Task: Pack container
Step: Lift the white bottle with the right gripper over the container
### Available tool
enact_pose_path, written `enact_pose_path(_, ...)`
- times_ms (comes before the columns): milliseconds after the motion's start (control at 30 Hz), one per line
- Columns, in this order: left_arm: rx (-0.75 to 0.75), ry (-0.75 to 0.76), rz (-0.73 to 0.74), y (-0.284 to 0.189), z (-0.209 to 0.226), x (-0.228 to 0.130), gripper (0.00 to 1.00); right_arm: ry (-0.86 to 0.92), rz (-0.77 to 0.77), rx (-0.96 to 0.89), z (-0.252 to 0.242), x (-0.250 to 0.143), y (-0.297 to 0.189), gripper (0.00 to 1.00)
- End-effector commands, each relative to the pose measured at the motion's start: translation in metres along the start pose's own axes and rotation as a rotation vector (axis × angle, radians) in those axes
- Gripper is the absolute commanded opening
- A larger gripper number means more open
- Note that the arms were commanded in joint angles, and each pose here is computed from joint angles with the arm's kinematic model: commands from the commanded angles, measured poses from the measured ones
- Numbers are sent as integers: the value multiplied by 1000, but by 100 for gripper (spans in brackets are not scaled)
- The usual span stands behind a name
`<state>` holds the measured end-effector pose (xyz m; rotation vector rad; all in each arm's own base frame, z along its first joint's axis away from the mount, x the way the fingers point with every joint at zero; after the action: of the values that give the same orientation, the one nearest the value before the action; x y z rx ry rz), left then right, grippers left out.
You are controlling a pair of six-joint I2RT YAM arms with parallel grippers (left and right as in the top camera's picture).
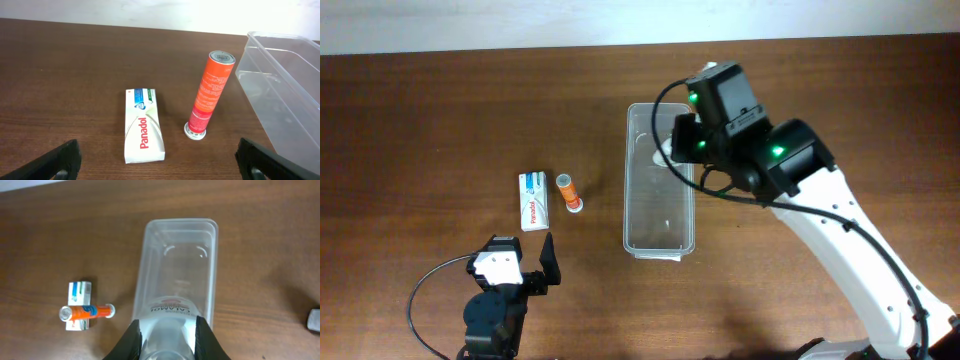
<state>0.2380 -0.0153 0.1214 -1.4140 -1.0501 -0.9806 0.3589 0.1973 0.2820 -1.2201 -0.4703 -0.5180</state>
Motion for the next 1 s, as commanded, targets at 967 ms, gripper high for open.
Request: enact_pose_path(967, -8, 16, -5, 0, -1, 0, 99, 18, -58, -188, -44, 29, 165, 11)
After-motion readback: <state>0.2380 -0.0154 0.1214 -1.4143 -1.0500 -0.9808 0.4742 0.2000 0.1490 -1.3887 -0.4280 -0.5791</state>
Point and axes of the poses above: each gripper's point midway between its finger pads, its own y axis out along the fingers, its own z axis along the line the jaws close on, x = y × z, the point moved 1 cm from there along -y, back along the fingers
